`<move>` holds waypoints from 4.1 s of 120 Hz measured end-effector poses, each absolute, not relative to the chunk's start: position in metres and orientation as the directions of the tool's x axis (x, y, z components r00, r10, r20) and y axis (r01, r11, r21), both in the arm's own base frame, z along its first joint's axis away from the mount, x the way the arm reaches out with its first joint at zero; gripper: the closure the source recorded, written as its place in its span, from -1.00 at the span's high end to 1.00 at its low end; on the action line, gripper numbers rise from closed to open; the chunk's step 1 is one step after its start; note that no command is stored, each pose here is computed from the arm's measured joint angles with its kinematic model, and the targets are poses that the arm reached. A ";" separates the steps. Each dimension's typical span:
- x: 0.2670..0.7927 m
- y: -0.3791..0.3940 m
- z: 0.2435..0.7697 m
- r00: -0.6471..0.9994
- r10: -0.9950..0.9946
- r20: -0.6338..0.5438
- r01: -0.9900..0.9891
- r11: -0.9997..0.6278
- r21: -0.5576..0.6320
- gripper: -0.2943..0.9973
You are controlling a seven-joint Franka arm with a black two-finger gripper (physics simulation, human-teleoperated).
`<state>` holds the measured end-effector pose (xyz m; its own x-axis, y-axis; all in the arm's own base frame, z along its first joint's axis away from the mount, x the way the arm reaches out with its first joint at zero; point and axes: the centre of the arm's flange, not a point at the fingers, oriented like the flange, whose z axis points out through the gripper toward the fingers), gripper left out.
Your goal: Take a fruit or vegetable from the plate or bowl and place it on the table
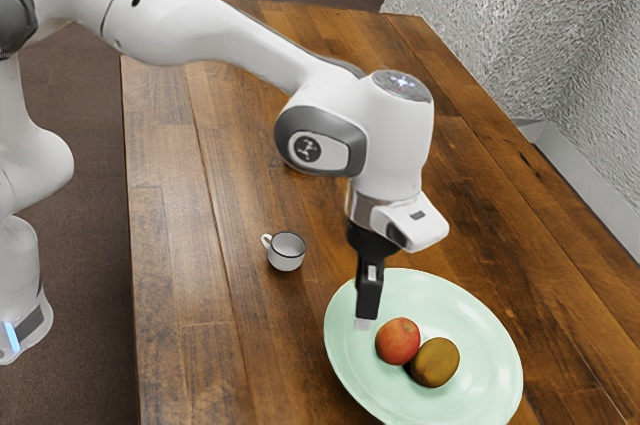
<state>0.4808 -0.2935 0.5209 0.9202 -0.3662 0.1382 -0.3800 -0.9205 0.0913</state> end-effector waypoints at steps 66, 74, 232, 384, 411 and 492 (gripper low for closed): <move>0.504 -0.295 0.499 0.933 -0.336 0.130 -0.347 -0.935 0.069 0.52; 0.498 -0.313 0.498 0.921 -0.366 0.131 -0.376 -0.924 0.066 0.52; 0.514 -0.335 0.488 0.918 -0.378 0.118 -0.388 -0.919 0.075 0.53; 0.557 -0.310 0.443 0.941 -0.335 0.042 -0.337 -0.940 0.046 0.53; 0.563 -0.305 0.440 0.945 -0.325 0.041 -0.327 -0.944 0.048 0.53; 0.571 -0.311 0.427 0.943 -0.332 0.037 -0.333 -0.942 0.048 0.09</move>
<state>0.5714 -0.3113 0.4274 0.9426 -0.3318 0.0367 -0.3333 -0.9416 0.0478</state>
